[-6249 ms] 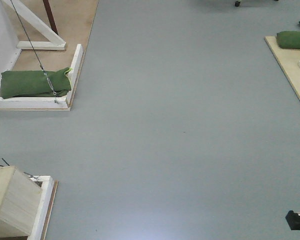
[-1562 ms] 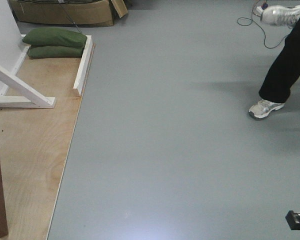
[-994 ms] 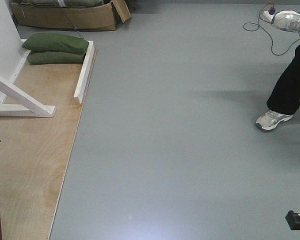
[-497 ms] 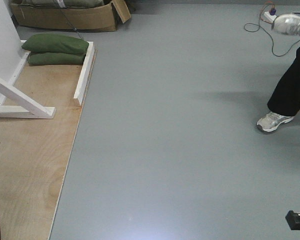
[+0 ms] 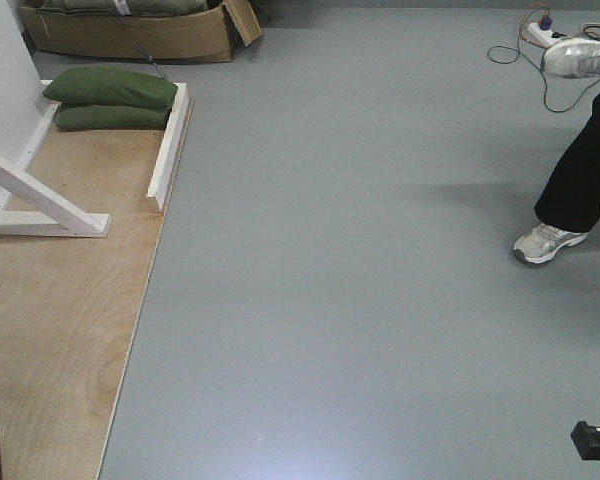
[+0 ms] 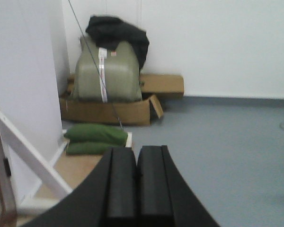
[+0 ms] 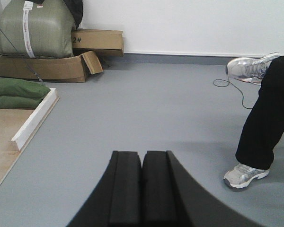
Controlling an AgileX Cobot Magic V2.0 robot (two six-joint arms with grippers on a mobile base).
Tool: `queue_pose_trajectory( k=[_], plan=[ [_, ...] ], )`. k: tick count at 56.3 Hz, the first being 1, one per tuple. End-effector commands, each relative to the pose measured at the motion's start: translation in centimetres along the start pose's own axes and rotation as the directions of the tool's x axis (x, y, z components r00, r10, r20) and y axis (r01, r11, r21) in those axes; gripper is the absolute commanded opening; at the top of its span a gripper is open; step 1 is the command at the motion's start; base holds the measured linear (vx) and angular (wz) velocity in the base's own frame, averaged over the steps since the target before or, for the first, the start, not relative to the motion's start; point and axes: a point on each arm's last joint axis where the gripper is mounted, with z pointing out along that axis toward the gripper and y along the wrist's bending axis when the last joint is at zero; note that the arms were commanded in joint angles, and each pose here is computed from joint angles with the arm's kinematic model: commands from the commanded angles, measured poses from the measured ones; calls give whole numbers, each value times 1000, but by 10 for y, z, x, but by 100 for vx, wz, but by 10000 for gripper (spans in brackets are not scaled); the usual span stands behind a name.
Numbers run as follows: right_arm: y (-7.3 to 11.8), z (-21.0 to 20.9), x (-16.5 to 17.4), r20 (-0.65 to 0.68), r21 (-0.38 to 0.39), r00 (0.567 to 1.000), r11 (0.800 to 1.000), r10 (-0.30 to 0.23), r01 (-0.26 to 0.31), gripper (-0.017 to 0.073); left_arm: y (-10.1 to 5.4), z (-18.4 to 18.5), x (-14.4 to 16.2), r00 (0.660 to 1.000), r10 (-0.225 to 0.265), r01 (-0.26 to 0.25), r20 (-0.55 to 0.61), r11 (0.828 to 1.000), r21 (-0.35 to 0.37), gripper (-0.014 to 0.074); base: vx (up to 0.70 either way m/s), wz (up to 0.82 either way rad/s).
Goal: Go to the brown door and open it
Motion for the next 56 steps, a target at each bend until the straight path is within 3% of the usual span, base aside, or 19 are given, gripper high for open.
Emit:
queue_pose_trajectory(
  k=[1,8,17,26,30,34,39,43,46,49,51,56],
  plan=[
    [-1,-1,-7,90,8,996,1000,-12,11,0,-5,-10,-54,979,2,-7,203,1000,26,-3,0,0],
    [-1,-1,-7,90,8,996,1000,-12,11,0,-9,-8,-101,970,10,-17,242,1000,25,-3,0,0],
    [-1,-1,-7,90,8,996,1000,-12,11,0,-15,12,-162,965,66,-72,255,997,12,-3,0,0],
    [-1,-1,-7,90,8,996,1000,-12,11,0,-22,37,-216,935,51,-64,350,998,28,-3,0,0],
    [-1,-1,-7,90,8,996,1000,-12,11,0,-22,48,-237,900,28,-41,434,999,21,-3,0,0],
    [-1,-1,-7,90,8,996,1000,-12,11,0,-18,57,-253,852,-23,21,523,1000,10,-3,0,0],
    [-1,-1,-7,90,8,996,1000,-12,11,0,-7,68,-266,765,-133,175,630,985,-6,-3,0,0],
    [-1,-1,-7,90,8,996,1000,-12,11,0,7,72,-273,665,-217,326,714,945,-17,-3,0,0],
    [-1,-1,-7,90,8,996,1000,-12,11,0,19,71,-276,575,-262,441,775,897,-24,-3,0,0],
    [-1,-1,-7,90,8,996,1000,-12,11,0,30,69,-279,510,-256,515,821,855,-53,-3,0,0],
    [-1,-1,-7,90,8,996,1000,-12,11,0,38,68,-280,468,-235,568,852,819,-87,-3,0,0],
    [-1,-1,-7,90,8,996,1000,-12,11,0,56,64,-282,405,-155,657,901,734,-169,-3,0,0]
  ],
)
